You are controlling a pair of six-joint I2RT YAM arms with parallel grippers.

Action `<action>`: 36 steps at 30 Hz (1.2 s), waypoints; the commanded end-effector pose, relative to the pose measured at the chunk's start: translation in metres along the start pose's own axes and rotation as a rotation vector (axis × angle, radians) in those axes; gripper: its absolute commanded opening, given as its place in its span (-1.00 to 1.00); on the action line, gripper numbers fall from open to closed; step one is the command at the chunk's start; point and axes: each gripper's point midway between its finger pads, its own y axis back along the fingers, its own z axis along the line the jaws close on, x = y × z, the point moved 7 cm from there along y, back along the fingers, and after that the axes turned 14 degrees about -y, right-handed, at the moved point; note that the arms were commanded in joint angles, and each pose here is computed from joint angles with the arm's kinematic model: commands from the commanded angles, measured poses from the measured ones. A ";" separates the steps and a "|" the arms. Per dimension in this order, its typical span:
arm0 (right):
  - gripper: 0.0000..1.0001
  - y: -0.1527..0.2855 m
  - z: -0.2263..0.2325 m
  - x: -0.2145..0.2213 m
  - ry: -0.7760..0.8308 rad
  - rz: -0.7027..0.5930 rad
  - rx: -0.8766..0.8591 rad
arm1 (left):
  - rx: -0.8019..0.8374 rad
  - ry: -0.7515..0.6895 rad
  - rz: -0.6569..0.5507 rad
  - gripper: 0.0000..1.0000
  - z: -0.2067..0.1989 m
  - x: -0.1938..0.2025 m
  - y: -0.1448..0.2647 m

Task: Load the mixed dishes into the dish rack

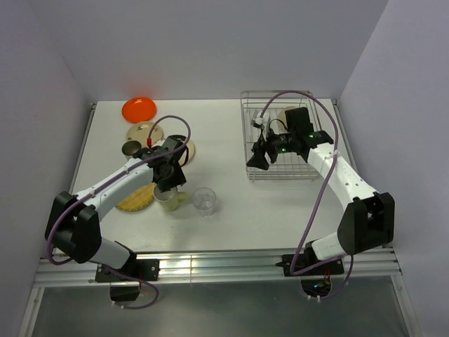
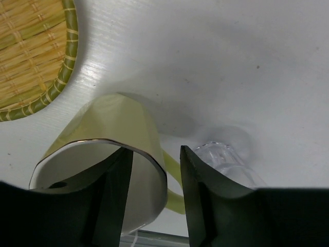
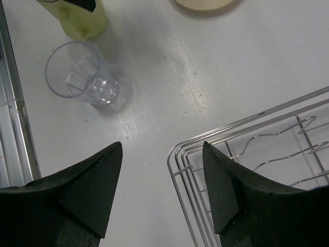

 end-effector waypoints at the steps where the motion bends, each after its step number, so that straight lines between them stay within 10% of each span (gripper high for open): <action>1: 0.42 0.010 0.005 -0.015 0.045 -0.075 0.007 | -0.022 0.005 -0.012 -0.06 0.001 0.000 -0.006; 5: 0.42 0.011 0.005 -0.015 0.041 -0.079 0.009 | -0.031 -0.001 -0.028 -0.52 0.002 -0.003 -0.006; 26: 0.38 0.012 0.009 -0.026 0.002 -0.087 -0.045 | 0.360 0.137 -0.438 -1.00 -0.018 -0.089 0.128; 31: 0.34 0.010 0.023 -0.047 -0.185 -0.156 -0.161 | 0.644 0.193 -0.598 -1.00 -0.029 -0.116 0.165; 36: 0.42 -0.002 0.044 -0.078 -0.699 -0.159 -0.477 | 0.891 0.177 -0.668 -1.00 -0.058 -0.137 0.171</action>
